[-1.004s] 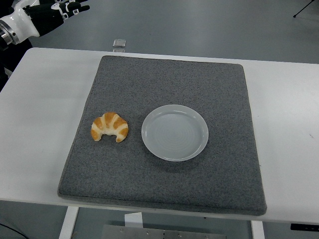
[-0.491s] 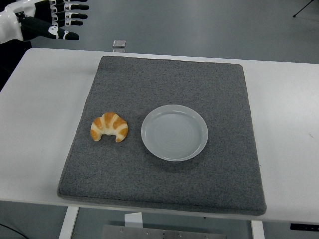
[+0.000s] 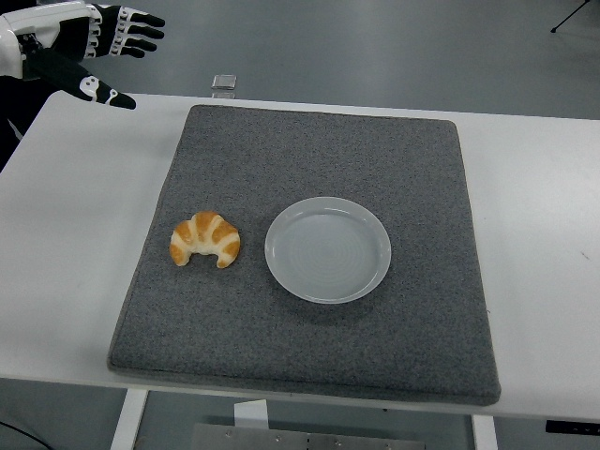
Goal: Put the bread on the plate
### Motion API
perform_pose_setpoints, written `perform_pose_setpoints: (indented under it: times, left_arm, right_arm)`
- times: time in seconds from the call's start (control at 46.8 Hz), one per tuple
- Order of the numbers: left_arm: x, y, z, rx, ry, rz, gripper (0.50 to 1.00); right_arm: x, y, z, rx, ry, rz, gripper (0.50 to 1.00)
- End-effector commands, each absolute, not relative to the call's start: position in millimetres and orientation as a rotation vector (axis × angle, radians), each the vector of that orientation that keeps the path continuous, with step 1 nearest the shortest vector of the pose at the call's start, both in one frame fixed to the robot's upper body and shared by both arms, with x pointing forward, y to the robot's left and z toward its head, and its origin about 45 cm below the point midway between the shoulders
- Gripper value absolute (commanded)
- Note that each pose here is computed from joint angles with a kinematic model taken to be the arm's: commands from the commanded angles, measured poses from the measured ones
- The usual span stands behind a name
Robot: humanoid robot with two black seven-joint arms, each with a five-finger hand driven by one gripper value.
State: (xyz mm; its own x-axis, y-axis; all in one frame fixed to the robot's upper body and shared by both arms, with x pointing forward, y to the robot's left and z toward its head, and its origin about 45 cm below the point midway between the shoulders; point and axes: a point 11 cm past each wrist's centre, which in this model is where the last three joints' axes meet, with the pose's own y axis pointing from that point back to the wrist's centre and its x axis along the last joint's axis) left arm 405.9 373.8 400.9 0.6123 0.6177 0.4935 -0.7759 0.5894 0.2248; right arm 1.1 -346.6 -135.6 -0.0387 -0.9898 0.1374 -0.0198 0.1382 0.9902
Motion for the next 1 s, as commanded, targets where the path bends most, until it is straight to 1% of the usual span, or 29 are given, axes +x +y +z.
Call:
perform_pose_setpoints:
  times: [0.0, 0.171, 0.385, 0.598, 0.748, 0.983]
  left_arm:
    - [399.1, 374.1, 404.3, 0.472, -0.409, 0.818, 0.999]
    - [384.8, 371.0, 400.2, 0.562, -0.472, 0.758, 0.999]
    - [374.9, 367.4, 393.5, 0.58, -0.502, 0.71, 0.996]
    - [366.1, 364.4, 371.2, 0.602, -0.522, 0.657, 0.996]
    - [362.7, 364.2, 350.6, 0.619, -0.546, 0.661, 0.996]
    - [360.0, 350.2, 307.9, 0.642, -0.593, 0.682, 0.996]
  right_arm:
    - [1.0, -346.6, -135.6, 1.105, -1.315, -1.123, 0.954]
    - [1.0, -346.6, -135.6, 1.105, -1.315, -1.123, 0.952]
    - [1.0, -346.6, -135.6, 1.105, -1.315, -1.123, 0.952]
    - [1.0, -346.6, -135.6, 1.105, -1.315, -1.123, 0.952]
    - [1.0, -346.6, -135.6, 1.105, -1.315, -1.123, 0.952]
    - [1.0, -346.6, -135.6, 1.105, -1.315, -1.123, 0.952]
